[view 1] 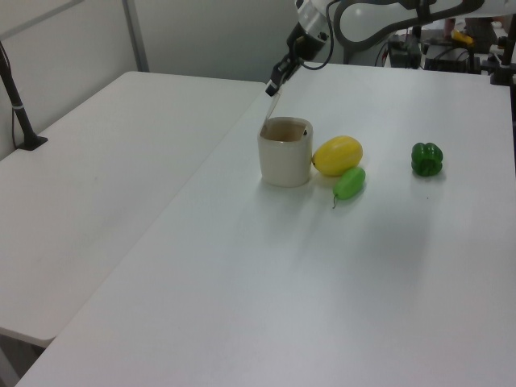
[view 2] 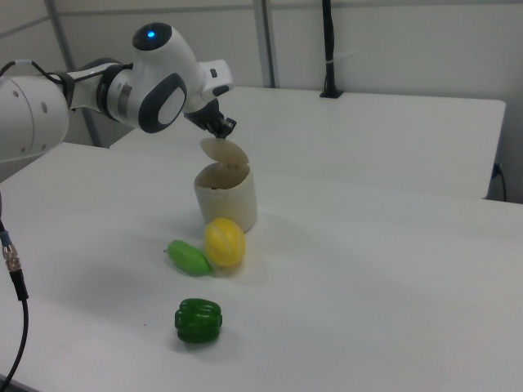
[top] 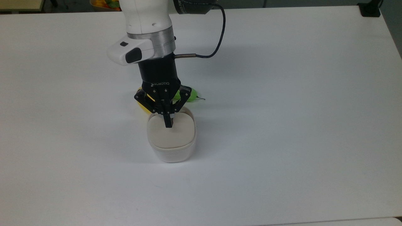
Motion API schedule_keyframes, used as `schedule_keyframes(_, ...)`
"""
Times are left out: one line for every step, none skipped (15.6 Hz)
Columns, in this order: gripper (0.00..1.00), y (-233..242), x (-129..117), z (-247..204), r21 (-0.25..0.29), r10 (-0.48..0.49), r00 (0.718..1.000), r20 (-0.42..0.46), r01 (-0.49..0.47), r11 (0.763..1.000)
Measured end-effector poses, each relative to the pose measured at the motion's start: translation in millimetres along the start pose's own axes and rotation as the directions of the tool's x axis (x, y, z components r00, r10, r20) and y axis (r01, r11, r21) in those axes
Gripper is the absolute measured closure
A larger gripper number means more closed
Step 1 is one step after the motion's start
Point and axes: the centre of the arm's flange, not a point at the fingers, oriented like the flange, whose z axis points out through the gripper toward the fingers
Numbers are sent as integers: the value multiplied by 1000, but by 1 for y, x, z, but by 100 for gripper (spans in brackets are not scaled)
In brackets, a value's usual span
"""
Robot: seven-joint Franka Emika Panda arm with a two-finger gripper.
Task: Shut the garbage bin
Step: 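Push the flip lid down onto the bin opening with the gripper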
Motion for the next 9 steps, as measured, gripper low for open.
schedule_keyframes(99,1,-2,2,1,0,1000,26,0,1000)
schedule_keyframes(99,2,-5,3,1,1,999,53,-1,1000)
schedule_keyframes(99,3,-6,3,2,2,997,77,-2,1000)
schedule_keyframes(99,4,-8,3,3,2,995,99,-2,1000)
schedule_keyframes(99,4,-10,3,4,1,992,123,-2,1000)
schedule_keyframes(99,4,-12,3,5,1,990,143,-1,1000)
schedule_keyframes(99,4,-14,4,6,0,987,159,-1,1000)
schedule_keyframes(99,4,-17,7,7,0,983,183,-1,1000)
schedule_keyframes(99,4,-19,9,7,-1,981,196,-1,1000)
